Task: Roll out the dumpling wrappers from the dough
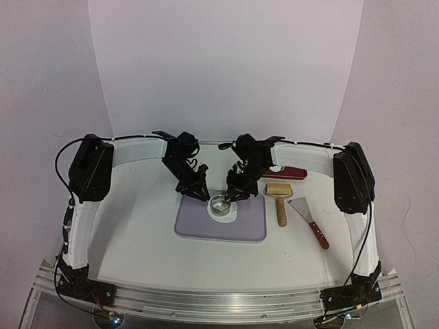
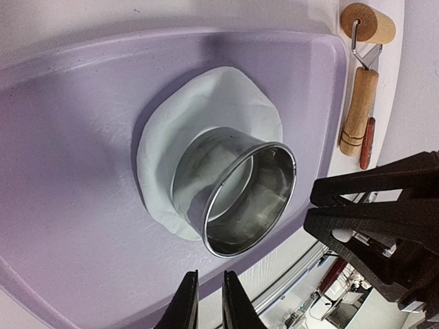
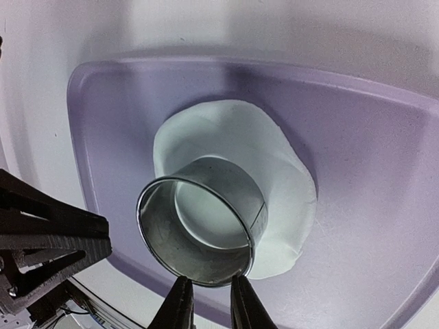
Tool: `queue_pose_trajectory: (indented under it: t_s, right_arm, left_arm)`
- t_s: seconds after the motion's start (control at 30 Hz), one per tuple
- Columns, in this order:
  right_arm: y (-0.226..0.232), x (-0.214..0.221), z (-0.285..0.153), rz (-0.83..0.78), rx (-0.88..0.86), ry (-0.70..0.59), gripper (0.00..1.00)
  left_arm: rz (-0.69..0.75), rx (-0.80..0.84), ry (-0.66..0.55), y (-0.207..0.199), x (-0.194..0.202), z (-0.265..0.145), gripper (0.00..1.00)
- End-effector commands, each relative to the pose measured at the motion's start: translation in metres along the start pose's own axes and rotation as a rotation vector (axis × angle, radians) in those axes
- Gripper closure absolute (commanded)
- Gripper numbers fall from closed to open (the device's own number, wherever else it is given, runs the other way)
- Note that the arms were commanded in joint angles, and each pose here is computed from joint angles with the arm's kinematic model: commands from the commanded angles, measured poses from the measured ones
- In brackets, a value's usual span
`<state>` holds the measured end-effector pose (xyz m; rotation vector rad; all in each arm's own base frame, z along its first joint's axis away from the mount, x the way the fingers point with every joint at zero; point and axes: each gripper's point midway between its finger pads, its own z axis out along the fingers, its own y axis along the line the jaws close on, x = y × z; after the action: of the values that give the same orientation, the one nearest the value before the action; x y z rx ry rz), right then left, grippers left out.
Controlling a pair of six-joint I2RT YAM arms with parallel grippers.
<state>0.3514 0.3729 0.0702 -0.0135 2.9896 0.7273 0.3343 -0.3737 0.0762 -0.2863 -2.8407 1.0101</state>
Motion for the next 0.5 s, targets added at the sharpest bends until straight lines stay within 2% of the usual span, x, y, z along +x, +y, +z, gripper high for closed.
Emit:
queue_pose_trajectory:
  t_s: [0.0,0.3,0.47]
  right_arm:
    - [0.001,-0.016,0.003,0.011,0.005,-0.033,0.78]
    - [-0.013,-0.016,0.010,0.018,0.036,-0.018,0.79]
    - [-0.014,-0.016,0.012,0.016,0.032,-0.009,0.83]
  left_arm:
    - [0.041,0.039,-0.013,-0.015,-0.007,-0.007,0.86]
    - [0.052,0.070,-0.005,-0.020,-0.006,-0.006,0.85]
    - [0.054,0.083,0.000,-0.021,-0.007,-0.003,0.85]
